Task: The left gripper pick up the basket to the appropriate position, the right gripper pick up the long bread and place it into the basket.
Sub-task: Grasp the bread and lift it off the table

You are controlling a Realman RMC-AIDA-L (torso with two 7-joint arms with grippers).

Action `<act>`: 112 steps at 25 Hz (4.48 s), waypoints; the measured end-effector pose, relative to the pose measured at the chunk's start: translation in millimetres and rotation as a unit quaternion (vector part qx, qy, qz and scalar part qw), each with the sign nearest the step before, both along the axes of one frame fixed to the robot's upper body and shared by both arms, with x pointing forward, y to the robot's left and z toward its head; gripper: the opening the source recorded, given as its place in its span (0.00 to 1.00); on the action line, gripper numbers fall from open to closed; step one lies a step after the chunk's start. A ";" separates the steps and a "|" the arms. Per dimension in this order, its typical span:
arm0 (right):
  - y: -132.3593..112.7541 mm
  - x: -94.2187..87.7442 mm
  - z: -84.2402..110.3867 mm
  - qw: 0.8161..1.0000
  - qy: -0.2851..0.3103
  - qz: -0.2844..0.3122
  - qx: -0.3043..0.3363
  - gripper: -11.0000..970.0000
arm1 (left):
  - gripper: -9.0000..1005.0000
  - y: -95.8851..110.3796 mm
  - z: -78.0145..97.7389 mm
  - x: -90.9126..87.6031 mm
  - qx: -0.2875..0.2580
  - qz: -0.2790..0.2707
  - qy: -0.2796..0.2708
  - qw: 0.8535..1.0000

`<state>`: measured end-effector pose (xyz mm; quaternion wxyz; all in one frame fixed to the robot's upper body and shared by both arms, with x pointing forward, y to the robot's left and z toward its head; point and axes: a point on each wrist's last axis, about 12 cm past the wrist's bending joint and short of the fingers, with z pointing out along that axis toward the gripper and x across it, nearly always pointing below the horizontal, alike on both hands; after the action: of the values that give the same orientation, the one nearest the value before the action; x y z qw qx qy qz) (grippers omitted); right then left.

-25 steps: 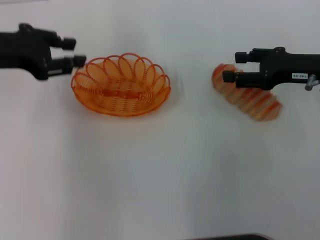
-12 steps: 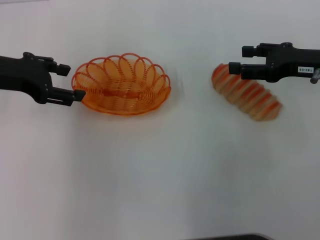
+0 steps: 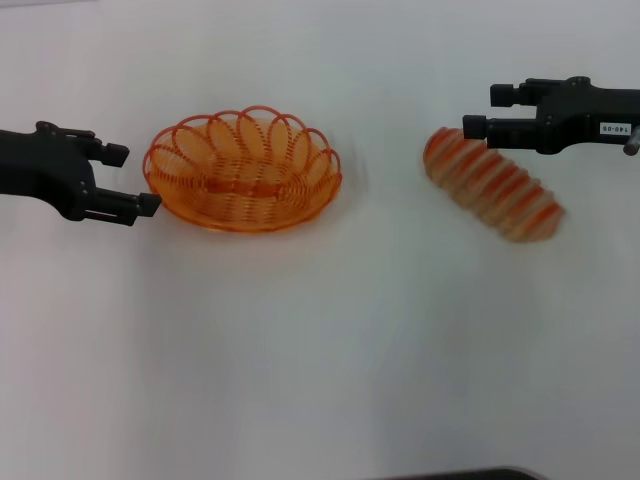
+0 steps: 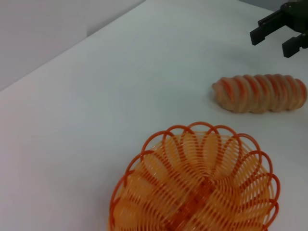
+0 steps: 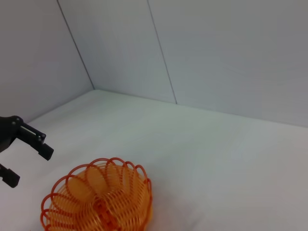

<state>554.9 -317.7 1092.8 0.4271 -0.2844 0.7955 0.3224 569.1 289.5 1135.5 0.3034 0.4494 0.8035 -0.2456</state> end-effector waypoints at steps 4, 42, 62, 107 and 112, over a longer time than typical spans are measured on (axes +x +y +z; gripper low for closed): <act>-0.1 1.5 3.8 1.000 -0.002 0.002 0.003 0.71 | 0.81 -1.4 -2.4 -0.9 -0.002 0.000 0.002 1.000; 42.9 70.5 99.9 0.953 0.206 0.017 -0.219 0.69 | 0.81 -2.9 -7.3 0.5 0.010 -0.003 0.015 1.000; 79.5 76.2 73.6 0.911 0.244 0.010 -0.333 0.69 | 0.81 -4.1 -11.1 1.5 0.018 -0.004 0.023 1.000; 91.7 71.7 40.6 0.894 0.266 0.020 -0.360 0.67 | 0.81 -4.5 -16.9 0.8 0.038 -0.006 0.034 0.999; 91.4 71.5 40.2 0.894 0.266 0.020 -0.361 0.67 | 0.81 -4.5 -16.9 1.4 0.038 -0.004 0.032 0.999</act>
<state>626.4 -226.3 1133.1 0.0608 -0.3380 0.9353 0.0855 570.5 285.0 1118.6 0.2588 0.4559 0.8198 -0.2304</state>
